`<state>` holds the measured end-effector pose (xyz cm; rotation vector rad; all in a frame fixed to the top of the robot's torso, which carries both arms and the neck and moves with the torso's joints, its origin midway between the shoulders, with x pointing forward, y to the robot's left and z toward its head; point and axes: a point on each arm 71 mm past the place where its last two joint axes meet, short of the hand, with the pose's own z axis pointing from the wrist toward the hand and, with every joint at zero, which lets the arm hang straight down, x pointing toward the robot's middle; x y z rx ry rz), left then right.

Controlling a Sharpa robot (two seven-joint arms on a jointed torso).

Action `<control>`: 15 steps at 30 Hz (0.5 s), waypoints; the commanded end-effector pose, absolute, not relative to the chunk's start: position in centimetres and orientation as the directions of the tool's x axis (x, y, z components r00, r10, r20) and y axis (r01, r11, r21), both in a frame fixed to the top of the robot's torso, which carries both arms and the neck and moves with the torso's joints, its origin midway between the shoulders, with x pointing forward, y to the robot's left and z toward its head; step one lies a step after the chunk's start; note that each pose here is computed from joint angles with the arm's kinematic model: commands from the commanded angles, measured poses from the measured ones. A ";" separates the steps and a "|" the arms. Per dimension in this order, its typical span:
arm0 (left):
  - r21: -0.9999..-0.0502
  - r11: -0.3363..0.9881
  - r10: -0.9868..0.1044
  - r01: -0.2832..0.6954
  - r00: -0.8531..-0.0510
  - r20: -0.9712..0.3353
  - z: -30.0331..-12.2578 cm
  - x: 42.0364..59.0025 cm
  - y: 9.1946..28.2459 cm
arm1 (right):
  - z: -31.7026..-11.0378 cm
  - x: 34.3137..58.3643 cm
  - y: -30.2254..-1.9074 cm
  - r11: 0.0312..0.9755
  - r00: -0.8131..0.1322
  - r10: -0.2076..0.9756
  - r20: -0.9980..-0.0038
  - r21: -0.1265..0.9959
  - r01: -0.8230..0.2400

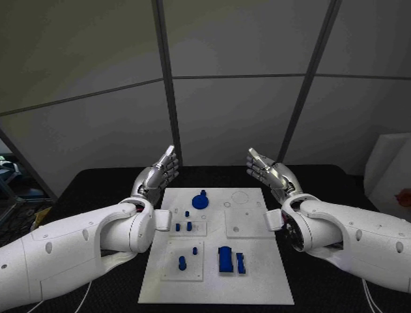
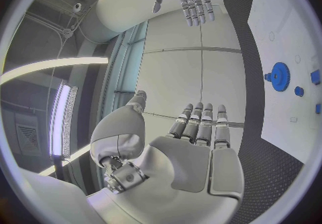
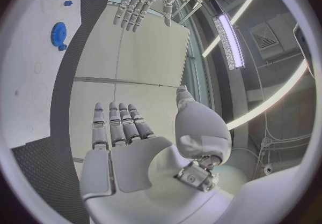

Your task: Assemble the parts on the task board

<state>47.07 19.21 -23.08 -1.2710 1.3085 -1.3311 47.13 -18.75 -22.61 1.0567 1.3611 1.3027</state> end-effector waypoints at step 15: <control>-1.000 -0.010 -1.000 -0.001 -0.017 0.010 -22.4 46.2 19.2 | -22.4 46.2 -19.2 -0.010 -0.017 1.000 0.010 1.000 0.001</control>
